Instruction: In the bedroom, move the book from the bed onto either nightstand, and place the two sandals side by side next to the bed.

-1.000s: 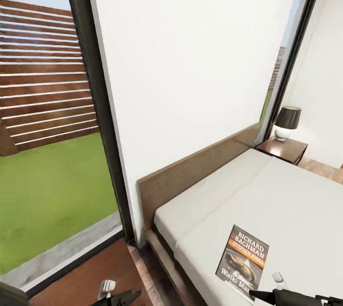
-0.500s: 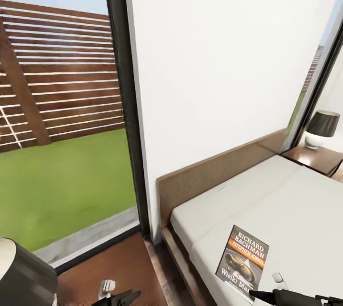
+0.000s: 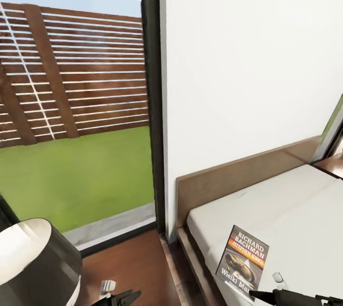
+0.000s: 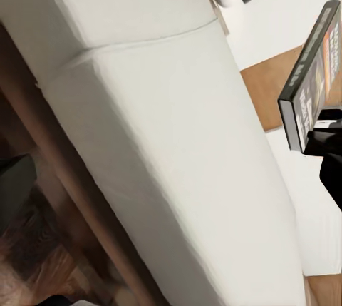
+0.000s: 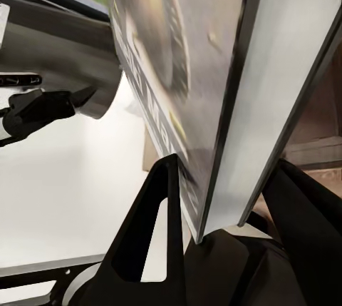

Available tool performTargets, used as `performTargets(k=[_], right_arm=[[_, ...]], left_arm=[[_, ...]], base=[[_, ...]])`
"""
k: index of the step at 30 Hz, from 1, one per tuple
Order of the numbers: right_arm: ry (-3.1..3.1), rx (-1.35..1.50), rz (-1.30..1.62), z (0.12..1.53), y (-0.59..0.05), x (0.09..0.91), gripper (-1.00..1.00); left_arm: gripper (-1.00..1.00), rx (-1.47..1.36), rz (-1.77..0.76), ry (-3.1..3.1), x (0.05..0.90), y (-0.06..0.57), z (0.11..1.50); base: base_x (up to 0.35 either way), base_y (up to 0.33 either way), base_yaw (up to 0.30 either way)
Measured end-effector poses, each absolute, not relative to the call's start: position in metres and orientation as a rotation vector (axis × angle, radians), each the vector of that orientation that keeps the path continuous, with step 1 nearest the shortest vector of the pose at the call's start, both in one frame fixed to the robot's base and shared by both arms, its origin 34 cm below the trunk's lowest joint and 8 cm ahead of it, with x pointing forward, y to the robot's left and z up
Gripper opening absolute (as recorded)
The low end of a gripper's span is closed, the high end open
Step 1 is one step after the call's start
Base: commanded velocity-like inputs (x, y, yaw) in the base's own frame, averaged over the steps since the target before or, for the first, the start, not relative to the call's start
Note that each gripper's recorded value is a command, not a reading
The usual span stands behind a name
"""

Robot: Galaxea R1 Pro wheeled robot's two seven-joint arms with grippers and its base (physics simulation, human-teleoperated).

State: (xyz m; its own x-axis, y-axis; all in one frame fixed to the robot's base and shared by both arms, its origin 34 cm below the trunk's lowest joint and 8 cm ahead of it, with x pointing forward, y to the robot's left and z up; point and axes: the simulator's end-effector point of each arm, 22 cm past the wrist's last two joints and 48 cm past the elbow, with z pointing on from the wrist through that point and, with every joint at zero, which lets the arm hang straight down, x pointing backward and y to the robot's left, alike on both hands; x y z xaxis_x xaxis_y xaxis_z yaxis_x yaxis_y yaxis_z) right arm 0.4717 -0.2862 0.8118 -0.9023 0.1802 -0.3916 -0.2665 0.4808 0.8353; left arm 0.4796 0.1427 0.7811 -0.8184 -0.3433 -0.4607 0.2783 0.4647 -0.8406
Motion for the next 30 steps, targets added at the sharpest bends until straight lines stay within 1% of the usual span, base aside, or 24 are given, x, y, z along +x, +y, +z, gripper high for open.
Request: performTargets(k=[30], right_arm=[[2.301,-0.072,1.409,0.8121,-0.2861,0.4717,-1.0]], left_arm=[[1.0,-0.054,-1.371,2.127,0.4797,0.1428,0.7809]], base=[[0.0,0.0,0.292]])
